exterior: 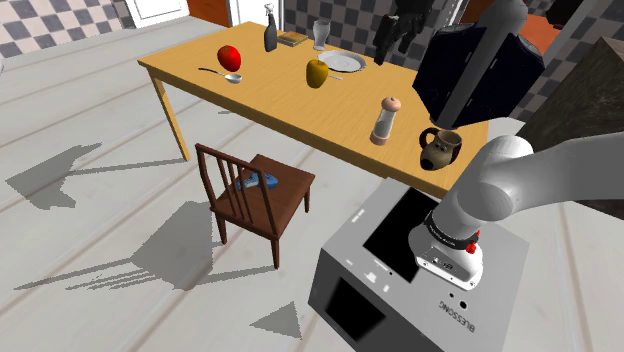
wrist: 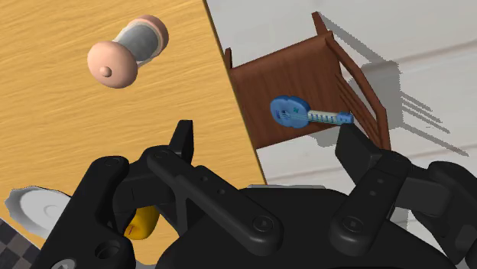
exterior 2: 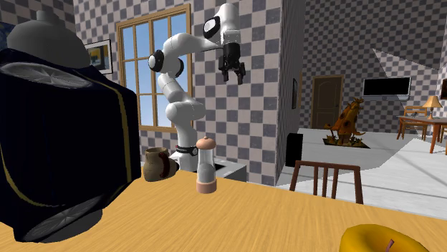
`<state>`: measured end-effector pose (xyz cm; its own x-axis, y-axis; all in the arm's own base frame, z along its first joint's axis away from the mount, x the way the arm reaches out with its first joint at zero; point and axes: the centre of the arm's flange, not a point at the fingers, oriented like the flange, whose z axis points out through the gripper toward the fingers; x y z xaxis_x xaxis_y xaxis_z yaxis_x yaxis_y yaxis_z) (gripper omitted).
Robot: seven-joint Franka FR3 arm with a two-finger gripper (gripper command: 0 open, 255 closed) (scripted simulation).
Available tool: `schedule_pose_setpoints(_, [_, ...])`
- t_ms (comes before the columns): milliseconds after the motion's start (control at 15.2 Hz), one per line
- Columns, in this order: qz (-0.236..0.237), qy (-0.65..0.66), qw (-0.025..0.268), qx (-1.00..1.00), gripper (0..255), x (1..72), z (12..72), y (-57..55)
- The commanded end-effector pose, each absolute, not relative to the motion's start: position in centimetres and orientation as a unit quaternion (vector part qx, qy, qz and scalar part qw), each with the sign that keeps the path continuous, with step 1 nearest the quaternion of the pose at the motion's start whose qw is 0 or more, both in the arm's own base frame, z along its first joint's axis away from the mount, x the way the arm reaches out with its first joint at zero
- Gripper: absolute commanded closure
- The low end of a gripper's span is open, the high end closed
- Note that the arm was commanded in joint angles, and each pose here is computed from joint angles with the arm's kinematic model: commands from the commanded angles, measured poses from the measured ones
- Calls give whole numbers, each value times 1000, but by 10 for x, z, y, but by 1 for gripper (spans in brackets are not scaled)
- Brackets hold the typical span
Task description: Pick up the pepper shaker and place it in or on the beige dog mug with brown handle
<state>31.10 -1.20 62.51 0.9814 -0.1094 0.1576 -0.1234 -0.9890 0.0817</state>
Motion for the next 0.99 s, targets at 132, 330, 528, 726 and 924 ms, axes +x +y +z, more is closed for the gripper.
schedule_pose_setpoints(132, [74,-58,42,995,0,313,609,-34])
schedule_pose_setpoints(330, [69,-56,36,995,0,317,584,-66])
schedule_pose_setpoints(528, [65,-55,30,996,0,321,558,-98])
schedule_pose_setpoints(726, [60,-54,24,996,0,324,532,-129])
schedule_pose_setpoints(924, [56,-52,18,997,0,327,506,-160])
